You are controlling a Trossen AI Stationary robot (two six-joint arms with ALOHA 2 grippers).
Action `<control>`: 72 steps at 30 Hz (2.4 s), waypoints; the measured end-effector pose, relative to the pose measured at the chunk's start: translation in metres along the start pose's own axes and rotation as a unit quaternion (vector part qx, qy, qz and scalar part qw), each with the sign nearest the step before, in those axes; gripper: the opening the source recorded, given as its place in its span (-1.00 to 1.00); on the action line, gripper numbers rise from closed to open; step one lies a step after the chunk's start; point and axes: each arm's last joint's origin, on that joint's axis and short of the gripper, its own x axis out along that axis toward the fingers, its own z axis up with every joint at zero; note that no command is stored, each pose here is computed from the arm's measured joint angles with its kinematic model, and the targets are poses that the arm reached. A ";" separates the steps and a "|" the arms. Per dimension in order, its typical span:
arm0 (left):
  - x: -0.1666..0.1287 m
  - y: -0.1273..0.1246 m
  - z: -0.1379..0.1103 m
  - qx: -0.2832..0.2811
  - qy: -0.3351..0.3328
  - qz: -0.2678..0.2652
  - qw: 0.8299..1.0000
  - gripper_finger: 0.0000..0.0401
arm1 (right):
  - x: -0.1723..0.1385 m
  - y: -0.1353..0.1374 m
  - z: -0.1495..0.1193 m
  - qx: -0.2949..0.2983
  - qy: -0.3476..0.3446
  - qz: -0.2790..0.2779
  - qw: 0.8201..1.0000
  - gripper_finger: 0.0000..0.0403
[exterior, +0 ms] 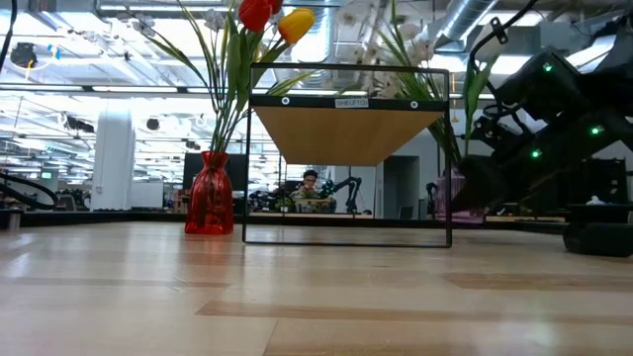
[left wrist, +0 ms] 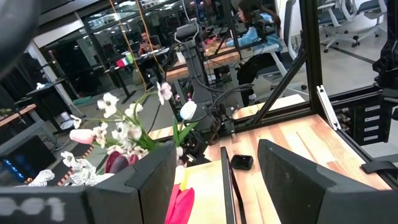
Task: Pick and place flowers into a vace then onto a shelf
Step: Put the purple flower vase with flowers on the shelf
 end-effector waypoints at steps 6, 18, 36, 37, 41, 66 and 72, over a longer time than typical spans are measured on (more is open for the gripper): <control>0.000 0.000 0.000 0.000 0.000 0.000 1.000 0.08 | -0.008 -0.008 0.006 -0.004 -0.001 -0.017 1.000 -0.05; 0.000 0.000 0.000 0.000 0.000 0.000 1.000 0.08 | -0.020 -0.035 0.018 0.013 0.010 -0.060 0.998 -0.05; 0.000 -0.002 0.000 -0.004 -0.005 -0.028 1.000 0.08 | -0.027 -0.047 0.052 -0.028 0.017 -0.091 0.995 -0.05; 0.000 -0.002 0.000 -0.004 -0.006 -0.032 0.999 0.08 | -0.027 -0.047 0.054 -0.033 0.018 -0.092 0.995 -0.05; 0.000 -0.002 0.000 -0.009 -0.004 -0.034 0.999 0.08 | -0.028 -0.047 0.057 -0.046 0.027 -0.095 0.994 -0.05; 0.000 -0.002 0.000 -0.015 -0.004 -0.034 0.999 0.08 | -0.028 -0.059 0.067 -0.044 0.050 -0.154 0.986 -0.05; 0.000 -0.002 0.000 -0.015 -0.004 -0.034 0.999 0.08 | -0.031 -0.061 0.092 -0.040 0.029 -0.161 0.986 -0.05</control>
